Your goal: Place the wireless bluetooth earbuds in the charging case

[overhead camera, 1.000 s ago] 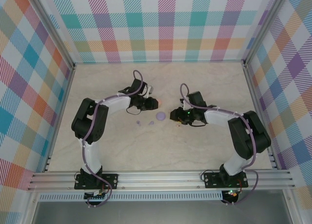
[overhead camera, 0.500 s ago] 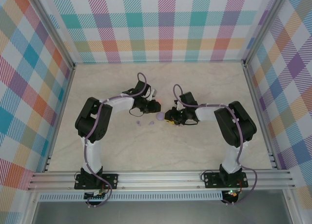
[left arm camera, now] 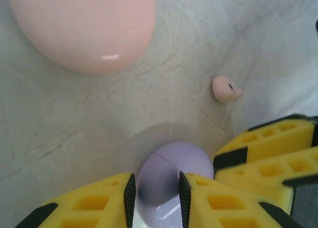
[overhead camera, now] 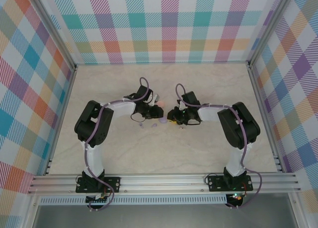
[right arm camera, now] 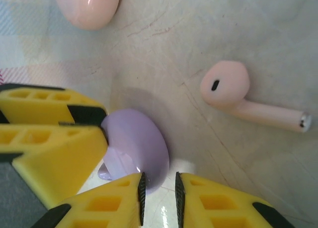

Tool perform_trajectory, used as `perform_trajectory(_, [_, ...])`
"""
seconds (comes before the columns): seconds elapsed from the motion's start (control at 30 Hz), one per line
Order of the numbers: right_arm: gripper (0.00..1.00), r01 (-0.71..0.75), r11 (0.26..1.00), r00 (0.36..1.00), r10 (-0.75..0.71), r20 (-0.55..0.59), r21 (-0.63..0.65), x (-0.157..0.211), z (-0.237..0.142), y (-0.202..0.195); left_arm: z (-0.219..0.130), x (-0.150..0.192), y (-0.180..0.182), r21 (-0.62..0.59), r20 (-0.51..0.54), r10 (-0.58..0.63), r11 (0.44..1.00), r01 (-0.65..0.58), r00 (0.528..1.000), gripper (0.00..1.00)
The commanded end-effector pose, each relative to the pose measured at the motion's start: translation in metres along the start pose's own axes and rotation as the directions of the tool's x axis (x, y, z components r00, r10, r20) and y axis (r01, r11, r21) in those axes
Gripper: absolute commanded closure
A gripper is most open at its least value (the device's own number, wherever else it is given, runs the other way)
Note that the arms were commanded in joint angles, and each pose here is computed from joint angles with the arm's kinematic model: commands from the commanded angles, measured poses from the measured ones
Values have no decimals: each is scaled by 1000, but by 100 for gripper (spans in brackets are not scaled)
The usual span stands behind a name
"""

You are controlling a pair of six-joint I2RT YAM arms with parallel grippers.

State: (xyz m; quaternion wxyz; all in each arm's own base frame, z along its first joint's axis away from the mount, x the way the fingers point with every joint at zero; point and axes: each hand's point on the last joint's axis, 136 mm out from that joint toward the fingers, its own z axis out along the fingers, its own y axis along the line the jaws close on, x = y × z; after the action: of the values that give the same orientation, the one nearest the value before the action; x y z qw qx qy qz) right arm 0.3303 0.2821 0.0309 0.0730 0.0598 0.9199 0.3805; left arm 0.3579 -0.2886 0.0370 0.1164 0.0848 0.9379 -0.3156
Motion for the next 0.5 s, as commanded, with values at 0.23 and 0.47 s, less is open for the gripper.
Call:
perform_trajectory(0.23, [76,40,998,998,-42,36,53,-9,-11,8,-23,13,-22,34,-7,1,999,-1,1000,63])
perform_trajectory(0.47, [71,57,998,998,-57,17,6,-1,-24,23,-35,2,-17,12,35,3,1000,-3,999,58])
